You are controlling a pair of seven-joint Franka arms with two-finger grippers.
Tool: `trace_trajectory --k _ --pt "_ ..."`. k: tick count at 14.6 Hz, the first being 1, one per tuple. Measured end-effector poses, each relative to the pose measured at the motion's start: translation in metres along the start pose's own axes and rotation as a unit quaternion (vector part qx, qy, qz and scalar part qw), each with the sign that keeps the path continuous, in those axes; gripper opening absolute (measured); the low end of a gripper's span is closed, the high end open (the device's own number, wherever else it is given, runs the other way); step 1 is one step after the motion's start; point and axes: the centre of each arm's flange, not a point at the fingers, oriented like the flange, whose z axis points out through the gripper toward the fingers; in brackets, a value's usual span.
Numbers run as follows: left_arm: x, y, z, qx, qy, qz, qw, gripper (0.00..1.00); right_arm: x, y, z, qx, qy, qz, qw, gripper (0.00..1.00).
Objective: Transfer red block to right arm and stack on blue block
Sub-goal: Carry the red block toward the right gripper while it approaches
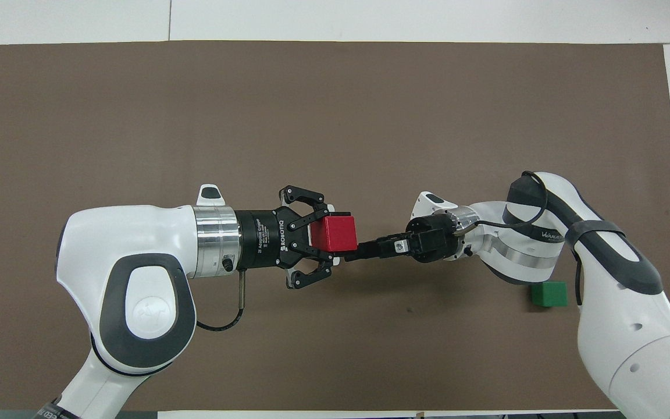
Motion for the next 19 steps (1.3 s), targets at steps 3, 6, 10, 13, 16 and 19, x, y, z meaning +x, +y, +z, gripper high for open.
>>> trace_trajectory --k 3,6,10,13,16,19 --pt "-0.007 -0.039 0.009 -0.040 0.003 0.004 0.999 0.54 0.000 0.000 0.000 0.000 0.000 0.000 1.000 1.00" --pt "-0.007 -0.062 0.014 -0.061 0.003 -0.002 0.998 0.54 0.000 0.000 0.000 -0.002 0.001 0.000 1.000 1.00" --pt "-0.004 -0.070 0.016 -0.074 0.005 -0.010 0.997 0.54 0.001 0.001 -0.001 -0.006 0.004 0.000 1.000 1.00" --pt "-0.003 -0.068 0.014 -0.077 0.005 -0.011 0.997 0.54 0.001 0.002 -0.002 -0.009 0.006 0.000 1.000 1.00" --pt "-0.003 -0.068 0.014 -0.077 0.005 -0.012 0.997 0.54 0.002 0.004 0.003 -0.008 0.009 -0.001 1.000 1.00" --pt "-0.003 -0.068 0.014 -0.077 0.005 -0.012 0.997 0.54 0.002 0.014 0.019 -0.008 0.019 -0.004 1.000 1.00"
